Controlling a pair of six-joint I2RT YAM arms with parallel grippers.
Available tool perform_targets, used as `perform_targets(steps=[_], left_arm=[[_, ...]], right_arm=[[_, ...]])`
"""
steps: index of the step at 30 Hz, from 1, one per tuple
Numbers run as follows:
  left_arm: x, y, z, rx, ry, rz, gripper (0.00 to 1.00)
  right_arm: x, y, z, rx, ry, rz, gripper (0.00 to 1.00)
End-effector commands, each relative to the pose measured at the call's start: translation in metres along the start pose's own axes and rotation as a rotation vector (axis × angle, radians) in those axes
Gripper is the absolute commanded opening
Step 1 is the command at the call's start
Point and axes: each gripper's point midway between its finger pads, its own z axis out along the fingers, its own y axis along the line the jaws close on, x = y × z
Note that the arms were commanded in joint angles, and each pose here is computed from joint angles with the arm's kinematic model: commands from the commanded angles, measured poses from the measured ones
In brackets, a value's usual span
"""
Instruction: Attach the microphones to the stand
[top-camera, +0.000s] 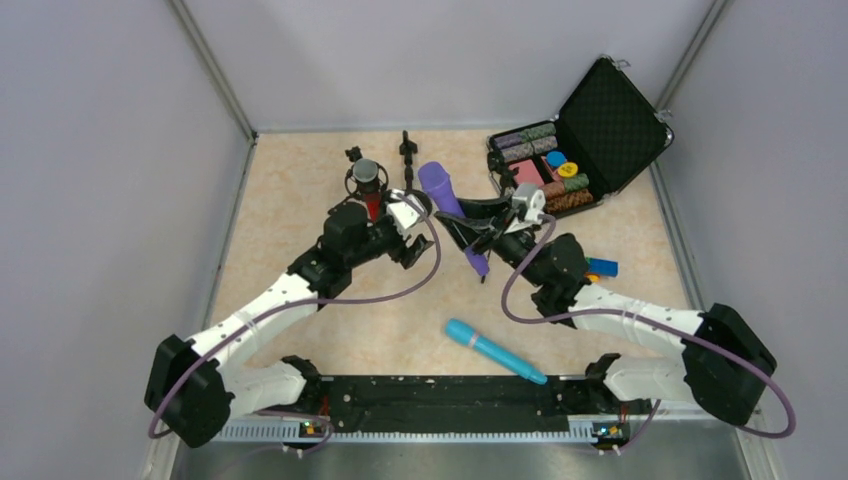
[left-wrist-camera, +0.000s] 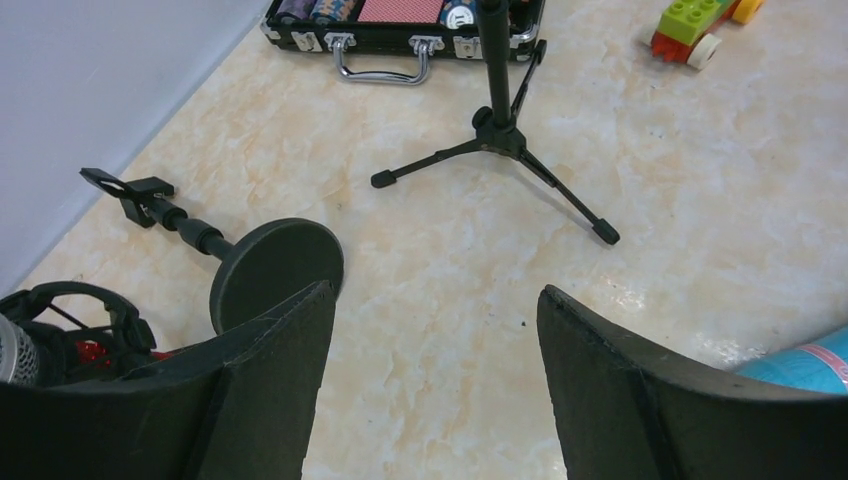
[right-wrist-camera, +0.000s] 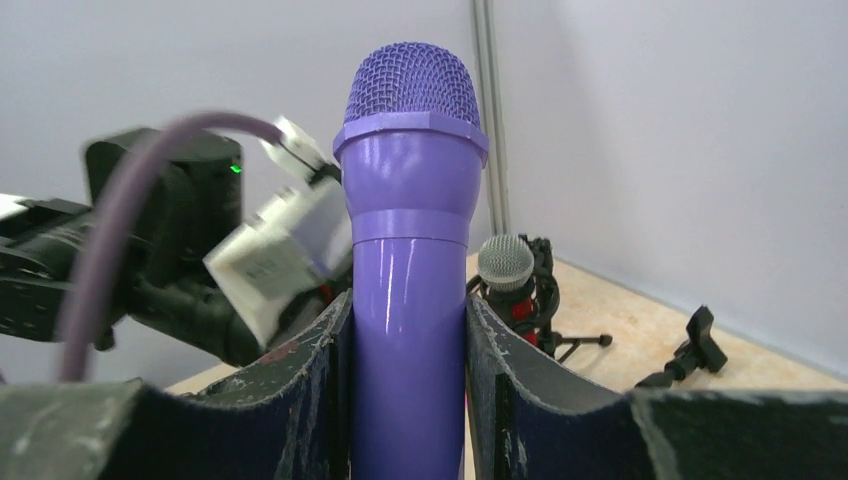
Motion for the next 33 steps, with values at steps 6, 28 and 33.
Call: perform_targets(steps=[6, 28, 33], left_arm=[[-0.02, 0.039, 0.04, -0.018, -0.021, 0.07, 0.81], [0.063, 0.127, 0.12, -0.1, 0.41, 0.172, 0.92], [0.084, 0.135, 0.118, -0.118, 0.506, 0.206, 0.91]], right_arm=[[-0.048, -0.007, -0.026, 0.085, -0.045, -0.029, 0.0], [-0.026, -0.041, -0.069, 0.216, 0.058, -0.059, 0.0], [-0.025, -0.045, -0.07, 0.223, 0.059, -0.062, 0.0]])
